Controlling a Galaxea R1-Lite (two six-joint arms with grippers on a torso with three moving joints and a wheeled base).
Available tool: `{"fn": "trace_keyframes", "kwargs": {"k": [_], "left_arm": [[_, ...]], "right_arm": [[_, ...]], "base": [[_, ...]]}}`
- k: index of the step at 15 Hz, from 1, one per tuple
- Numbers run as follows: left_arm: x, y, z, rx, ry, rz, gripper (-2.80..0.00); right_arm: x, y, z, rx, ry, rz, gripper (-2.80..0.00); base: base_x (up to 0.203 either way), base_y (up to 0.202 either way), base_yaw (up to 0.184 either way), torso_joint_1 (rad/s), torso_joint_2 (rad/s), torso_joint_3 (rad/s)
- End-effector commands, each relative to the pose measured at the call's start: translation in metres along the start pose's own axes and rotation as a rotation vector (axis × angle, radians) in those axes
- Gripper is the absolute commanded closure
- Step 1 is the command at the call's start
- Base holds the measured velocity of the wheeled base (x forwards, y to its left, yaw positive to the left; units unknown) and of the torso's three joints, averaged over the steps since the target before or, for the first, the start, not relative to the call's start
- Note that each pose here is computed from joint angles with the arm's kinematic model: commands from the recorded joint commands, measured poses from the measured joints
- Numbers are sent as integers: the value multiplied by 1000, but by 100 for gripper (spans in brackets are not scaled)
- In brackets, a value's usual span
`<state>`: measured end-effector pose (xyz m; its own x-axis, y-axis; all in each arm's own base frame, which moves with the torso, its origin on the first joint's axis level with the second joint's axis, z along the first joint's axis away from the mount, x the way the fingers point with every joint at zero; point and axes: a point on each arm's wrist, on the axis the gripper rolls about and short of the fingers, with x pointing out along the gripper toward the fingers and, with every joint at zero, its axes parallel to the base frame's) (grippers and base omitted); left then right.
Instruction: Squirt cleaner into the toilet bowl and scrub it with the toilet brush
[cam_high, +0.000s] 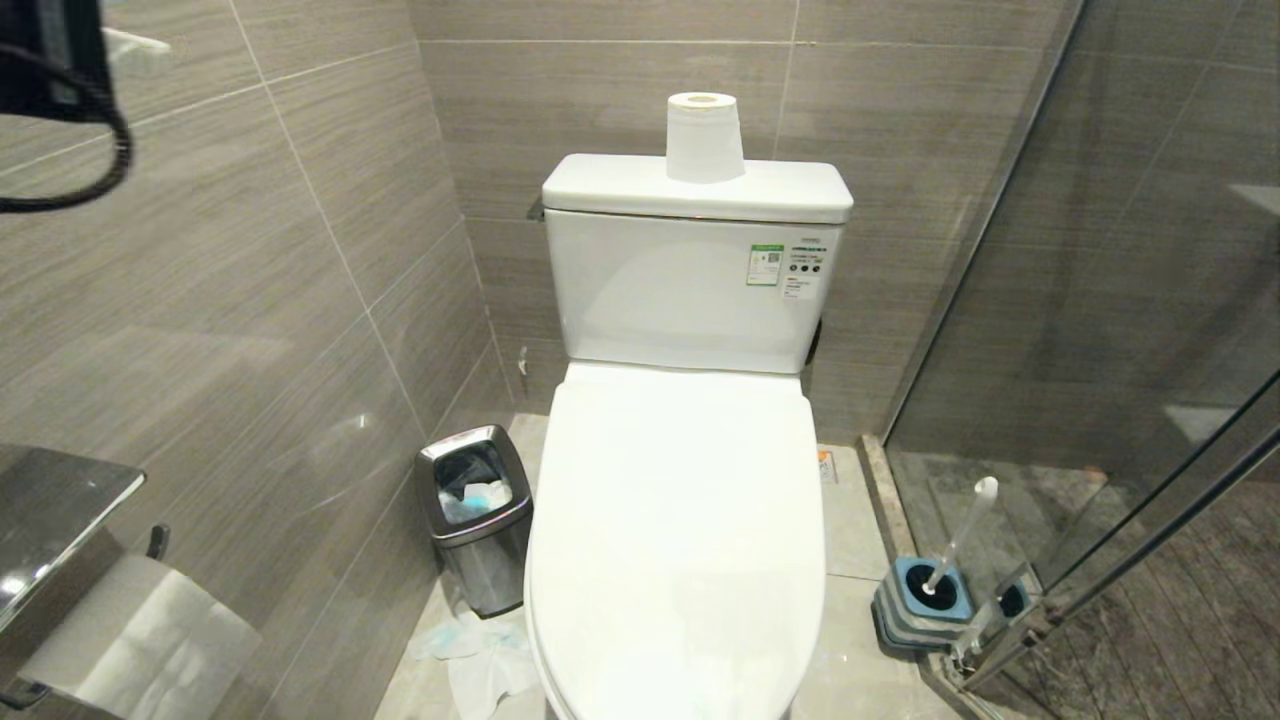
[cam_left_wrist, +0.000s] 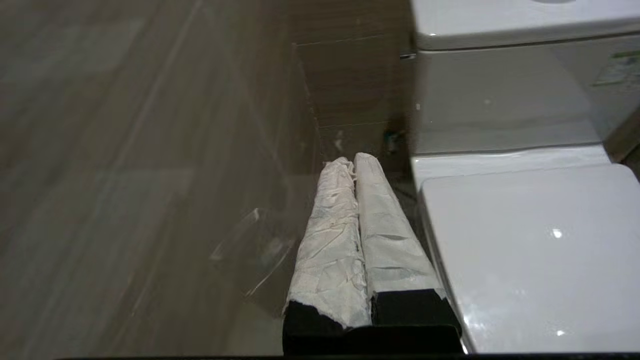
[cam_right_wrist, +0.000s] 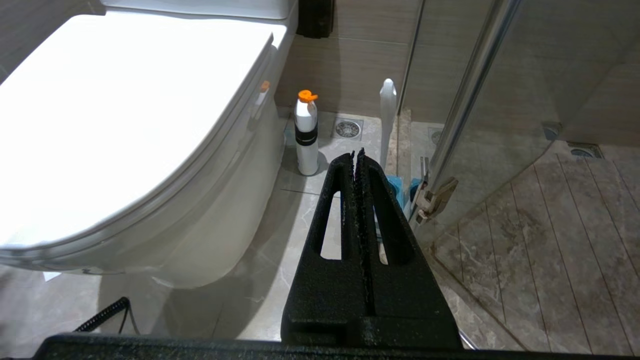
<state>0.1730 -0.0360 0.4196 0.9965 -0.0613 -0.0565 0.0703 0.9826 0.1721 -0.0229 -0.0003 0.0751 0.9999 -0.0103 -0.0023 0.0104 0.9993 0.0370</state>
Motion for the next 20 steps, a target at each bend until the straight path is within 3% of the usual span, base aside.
{"fn": "trace_keyframes", "kwargs": {"k": [1, 3, 8, 11, 20], "left_arm": [[-61, 36, 4, -29, -37, 88, 0], [-108, 39, -3, -59, -48, 98, 0], [-199, 0, -58, -123, -75, 62, 0], [-223, 0, -83, -132, -88, 10, 0], [-277, -11, -154, -57, -160, 28, 0]], "right_arm": [[0, 0, 0, 0, 1, 0, 0], [0, 0, 0, 0, 1, 1, 0], [0, 0, 0, 0, 1, 0, 0], [0, 0, 0, 0, 1, 1, 0], [0, 0, 0, 0, 1, 1, 0]], "base": [[0, 0, 0, 0, 0, 0], [0, 0, 0, 0, 0, 0], [0, 0, 0, 0, 0, 0], [0, 0, 0, 0, 0, 0], [0, 0, 0, 0, 0, 0]]}}
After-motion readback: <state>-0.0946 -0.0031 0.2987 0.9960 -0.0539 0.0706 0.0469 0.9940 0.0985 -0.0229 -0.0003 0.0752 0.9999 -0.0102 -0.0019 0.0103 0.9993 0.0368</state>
